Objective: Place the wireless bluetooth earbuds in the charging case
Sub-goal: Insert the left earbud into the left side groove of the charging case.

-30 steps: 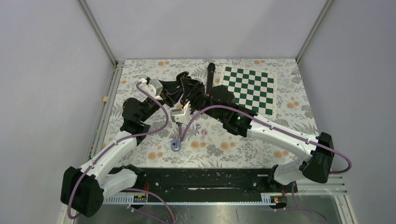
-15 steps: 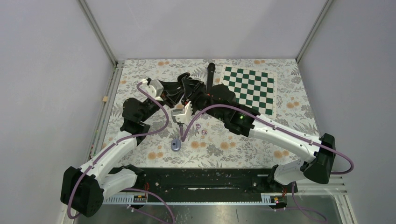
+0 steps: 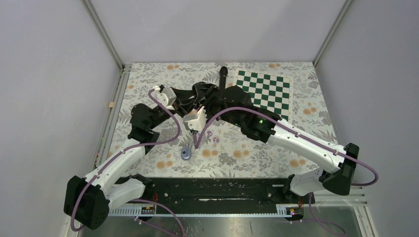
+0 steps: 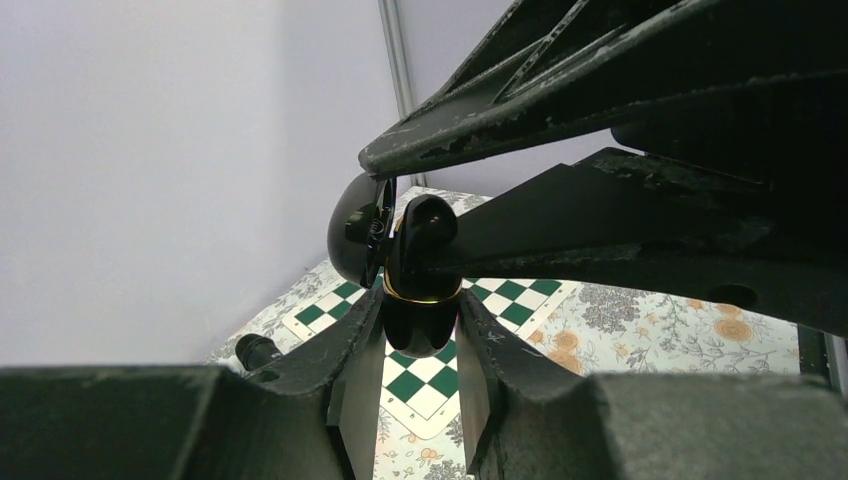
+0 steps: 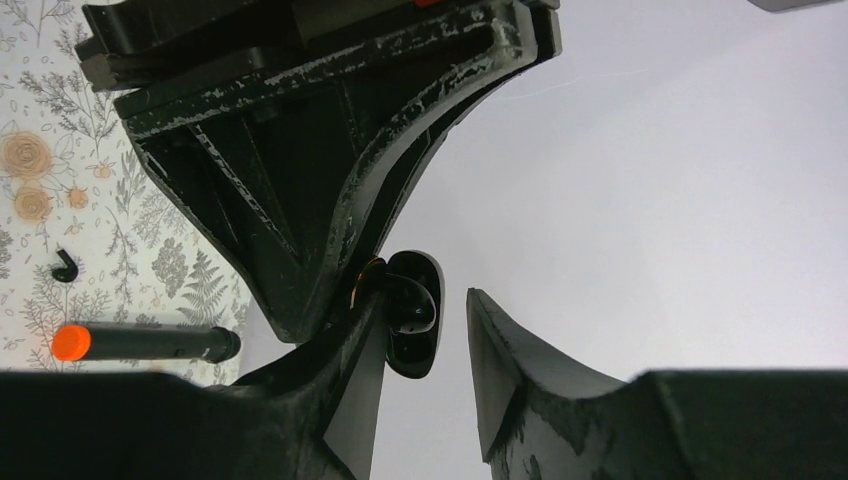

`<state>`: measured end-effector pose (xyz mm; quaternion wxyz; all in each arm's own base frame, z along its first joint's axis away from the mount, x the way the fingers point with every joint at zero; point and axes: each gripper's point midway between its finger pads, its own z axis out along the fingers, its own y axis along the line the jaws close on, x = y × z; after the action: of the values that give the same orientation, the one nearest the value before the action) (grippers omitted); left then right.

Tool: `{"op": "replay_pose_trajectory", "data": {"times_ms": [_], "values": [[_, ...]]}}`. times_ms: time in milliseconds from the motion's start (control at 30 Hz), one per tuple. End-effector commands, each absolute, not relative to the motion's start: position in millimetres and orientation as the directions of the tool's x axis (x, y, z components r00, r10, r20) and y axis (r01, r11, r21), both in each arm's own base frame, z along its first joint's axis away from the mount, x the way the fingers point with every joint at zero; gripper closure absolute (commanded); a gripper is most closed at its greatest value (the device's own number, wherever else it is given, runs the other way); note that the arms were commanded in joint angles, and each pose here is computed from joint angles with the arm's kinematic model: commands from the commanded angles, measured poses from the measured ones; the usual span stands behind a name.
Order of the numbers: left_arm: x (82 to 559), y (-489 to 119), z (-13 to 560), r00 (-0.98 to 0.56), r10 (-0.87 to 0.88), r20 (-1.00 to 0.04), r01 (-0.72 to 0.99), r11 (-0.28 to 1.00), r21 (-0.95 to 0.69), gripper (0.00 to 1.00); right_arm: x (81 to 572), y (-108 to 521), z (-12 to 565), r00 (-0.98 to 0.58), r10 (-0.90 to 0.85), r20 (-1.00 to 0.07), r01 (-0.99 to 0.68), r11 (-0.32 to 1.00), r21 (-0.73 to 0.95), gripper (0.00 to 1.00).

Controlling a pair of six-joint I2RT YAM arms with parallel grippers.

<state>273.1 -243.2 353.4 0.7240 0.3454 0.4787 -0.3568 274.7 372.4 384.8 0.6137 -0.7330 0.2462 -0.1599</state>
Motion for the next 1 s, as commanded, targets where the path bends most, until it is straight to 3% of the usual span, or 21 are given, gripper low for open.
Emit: {"op": "replay_pose_trajectory", "data": {"times_ms": [0, 467, 800, 967], "values": [[249, -247, 394, 0.431, -0.246, -0.868, 0.841, 0.458, 0.287, 1.00, 268, 371, 377, 0.830, -0.548, -0.106, -0.222, -0.150, -0.964, 0.57], [255, -243, 393, 0.387, -0.269, -0.882, 0.847, 0.482, 0.224, 1.00, 259, 366, 381, 0.834, -0.532, -0.146, -0.265, -0.153, -0.952, 0.55], [242, -248, 394, 0.266, -0.331, -0.905, 0.907, 0.404, 0.119, 1.00, 262, 359, 392, 0.802, -0.548, -0.238, -0.286, -0.003, -0.958, 0.56], [243, -247, 391, 0.237, -0.345, -0.908, 0.909, 0.410, 0.082, 1.00, 259, 356, 393, 0.798, -0.541, -0.264, -0.307, 0.012, -0.952, 0.56]]}}
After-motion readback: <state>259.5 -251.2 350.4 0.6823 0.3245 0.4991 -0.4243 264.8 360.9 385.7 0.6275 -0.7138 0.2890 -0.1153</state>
